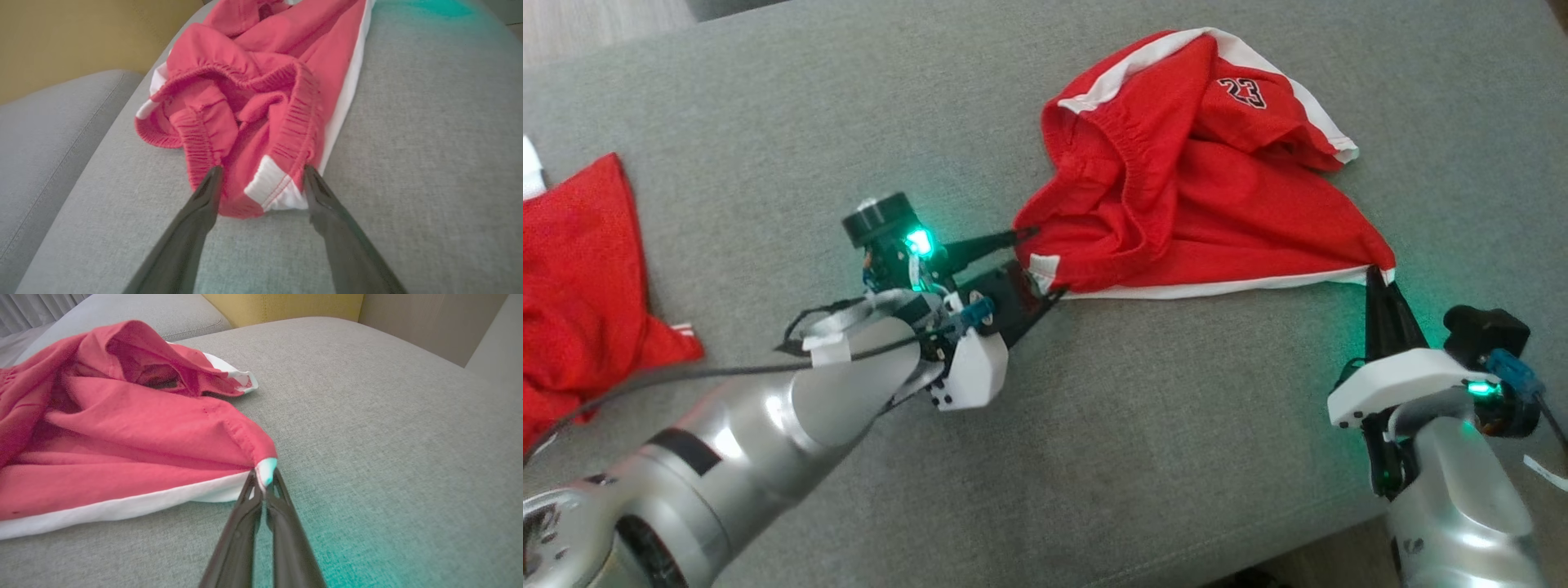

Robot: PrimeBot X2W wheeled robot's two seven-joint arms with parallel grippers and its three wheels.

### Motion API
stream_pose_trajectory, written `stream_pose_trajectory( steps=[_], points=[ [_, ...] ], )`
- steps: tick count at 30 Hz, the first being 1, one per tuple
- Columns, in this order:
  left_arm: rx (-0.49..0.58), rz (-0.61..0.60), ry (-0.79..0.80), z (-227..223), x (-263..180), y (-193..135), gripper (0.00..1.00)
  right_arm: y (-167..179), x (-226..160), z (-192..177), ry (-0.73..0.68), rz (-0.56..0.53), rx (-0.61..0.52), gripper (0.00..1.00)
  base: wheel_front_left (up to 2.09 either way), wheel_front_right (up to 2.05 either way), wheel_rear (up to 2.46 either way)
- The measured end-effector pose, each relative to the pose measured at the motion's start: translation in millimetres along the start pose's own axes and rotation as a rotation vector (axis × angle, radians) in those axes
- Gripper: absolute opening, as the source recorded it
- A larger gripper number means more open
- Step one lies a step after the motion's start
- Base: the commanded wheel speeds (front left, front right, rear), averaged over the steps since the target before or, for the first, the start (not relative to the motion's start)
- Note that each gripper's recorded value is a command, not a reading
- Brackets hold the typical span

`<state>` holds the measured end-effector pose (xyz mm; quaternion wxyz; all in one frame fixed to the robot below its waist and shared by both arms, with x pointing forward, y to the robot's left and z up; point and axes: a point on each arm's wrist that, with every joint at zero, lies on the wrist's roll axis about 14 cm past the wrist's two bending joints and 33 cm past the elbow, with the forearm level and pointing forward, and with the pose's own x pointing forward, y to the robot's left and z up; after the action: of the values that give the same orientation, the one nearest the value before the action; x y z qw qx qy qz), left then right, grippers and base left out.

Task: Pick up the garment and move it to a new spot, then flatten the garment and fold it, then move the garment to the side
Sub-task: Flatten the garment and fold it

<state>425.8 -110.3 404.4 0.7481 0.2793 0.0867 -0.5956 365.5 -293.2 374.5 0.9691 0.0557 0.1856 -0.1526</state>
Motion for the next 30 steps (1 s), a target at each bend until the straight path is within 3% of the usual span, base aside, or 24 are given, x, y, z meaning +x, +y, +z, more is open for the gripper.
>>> stream_pose_trajectory(
  steps=[7, 8, 9, 14, 22, 30],
  points=[
    [-0.017, -0.011, 0.054, -8, 3, 0, 0.99, -1, 1, -1, 0.007, -0.003, -0.005, 0.0, 0.0, 0.0, 0.0],
    [-0.02, -0.016, 0.064, -9, 4, -3, 0.46, -1, 1, -2, 0.009, -0.003, -0.005, 0.0, 0.0, 0.0, 0.0],
    [-0.022, -0.022, 0.068, -10, 4, -5, 0.0, -1, 1, -2, 0.01, -0.003, -0.005, 0.0, 0.0, 0.0, 0.0],
    [-0.031, -0.032, 0.074, -13, 0, -10, 0.0, 0, 2, -2, 0.01, 0.001, -0.005, 0.0, 0.0, 0.0, 0.0],
    [-0.196, 0.036, -0.014, -1, -16, 7, 0.0, 5, 6, 14, -0.04, 0.01, -0.008, 0.0, 0.0, 0.0, 0.0],
    [-0.359, 0.189, -0.142, 24, -44, 46, 0.0, 22, 9, 47, -0.131, 0.062, -0.036, 0.0, 0.0, 0.0, 0.0]
  ],
)
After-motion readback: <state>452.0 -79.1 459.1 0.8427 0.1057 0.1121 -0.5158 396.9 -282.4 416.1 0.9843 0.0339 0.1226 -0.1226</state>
